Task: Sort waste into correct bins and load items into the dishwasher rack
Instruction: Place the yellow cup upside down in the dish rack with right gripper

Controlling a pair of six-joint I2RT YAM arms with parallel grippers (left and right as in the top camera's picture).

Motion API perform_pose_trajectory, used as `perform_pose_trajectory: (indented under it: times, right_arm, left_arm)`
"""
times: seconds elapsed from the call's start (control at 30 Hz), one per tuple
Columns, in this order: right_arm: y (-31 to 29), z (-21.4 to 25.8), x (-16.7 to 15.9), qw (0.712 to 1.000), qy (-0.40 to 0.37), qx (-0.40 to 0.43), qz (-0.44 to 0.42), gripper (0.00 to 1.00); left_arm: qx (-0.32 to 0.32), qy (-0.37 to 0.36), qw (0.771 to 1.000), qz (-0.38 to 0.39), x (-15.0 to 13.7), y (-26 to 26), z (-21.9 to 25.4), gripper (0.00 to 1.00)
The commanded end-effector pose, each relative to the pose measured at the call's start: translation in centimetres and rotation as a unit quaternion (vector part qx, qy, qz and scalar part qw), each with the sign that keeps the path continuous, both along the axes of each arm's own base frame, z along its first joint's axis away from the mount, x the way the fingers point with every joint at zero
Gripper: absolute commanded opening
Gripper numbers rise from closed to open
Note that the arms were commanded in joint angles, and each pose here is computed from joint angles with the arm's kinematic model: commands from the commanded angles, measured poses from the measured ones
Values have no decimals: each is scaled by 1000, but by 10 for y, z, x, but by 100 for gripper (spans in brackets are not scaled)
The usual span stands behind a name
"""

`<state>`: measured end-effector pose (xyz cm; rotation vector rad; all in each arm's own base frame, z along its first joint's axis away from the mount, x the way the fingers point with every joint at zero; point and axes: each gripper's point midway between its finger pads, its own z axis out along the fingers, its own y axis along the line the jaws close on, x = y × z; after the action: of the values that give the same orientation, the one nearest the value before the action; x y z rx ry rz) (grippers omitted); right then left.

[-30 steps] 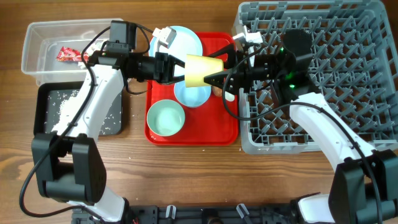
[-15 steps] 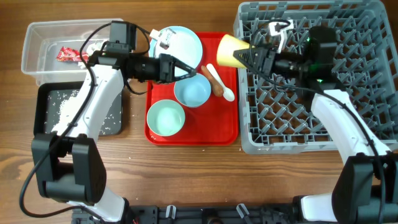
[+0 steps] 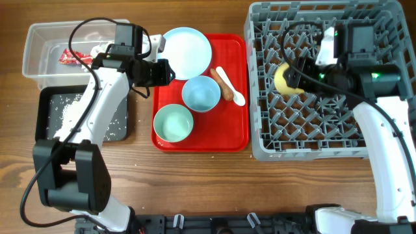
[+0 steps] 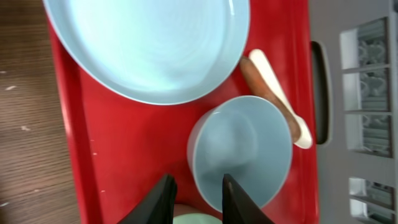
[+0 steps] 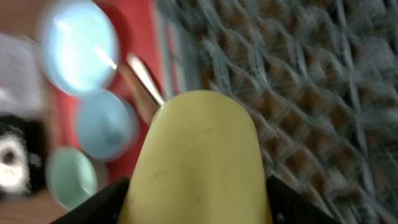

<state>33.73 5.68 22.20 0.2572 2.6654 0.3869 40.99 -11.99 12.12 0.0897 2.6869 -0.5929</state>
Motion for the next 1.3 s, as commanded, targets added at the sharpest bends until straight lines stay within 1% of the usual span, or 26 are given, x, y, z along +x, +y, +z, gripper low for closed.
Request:
perform_pose_trajectory:
  times: [0.0, 0.1, 0.27, 0.37, 0.57, 0.63, 0.73, 0.8, 1.1, 1.27]
  right_arm:
    - [-28, -24, -28, 993, 83, -82, -32, 20]
    - [-37, -41, -47, 983, 146, -108, -36, 20]
    - [-37, -84, -63, 966, 229, -116, -24, 20]
    - [-38, -98, -73, 959, 256, -119, -21, 20]
    - [-38, -100, -75, 958, 260, -119, -21, 20]
    - [-38, -100, -74, 958, 260, -119, -20, 22]
    - [-38, -100, -74, 958, 260, -119, -20, 39]
    - [-38, -100, -74, 958, 259, -119, -20, 43]
    - [-38, -103, -71, 960, 254, -118, -22, 43]
    - [-33, -126, -76, 959, 261, -105, -19, 44]
  left_arm:
    - [49, -21, 998, 22, 7, 17, 5, 29]
    - [71, -24, 997, 33, 9, 25, 3, 30]
    - [73, -22, 997, 34, 8, 25, 3, 31]
    - [72, -22, 997, 34, 8, 25, 3, 32]
    - [73, -22, 997, 34, 8, 25, 3, 32]
    - [73, -22, 997, 34, 8, 25, 3, 32]
    - [73, -22, 997, 34, 8, 25, 3, 32]
    - [73, -22, 997, 34, 8, 25, 3, 32]
    - [72, -22, 997, 34, 8, 25, 2, 32]
    - [72, -22, 997, 34, 8, 25, 2, 32]
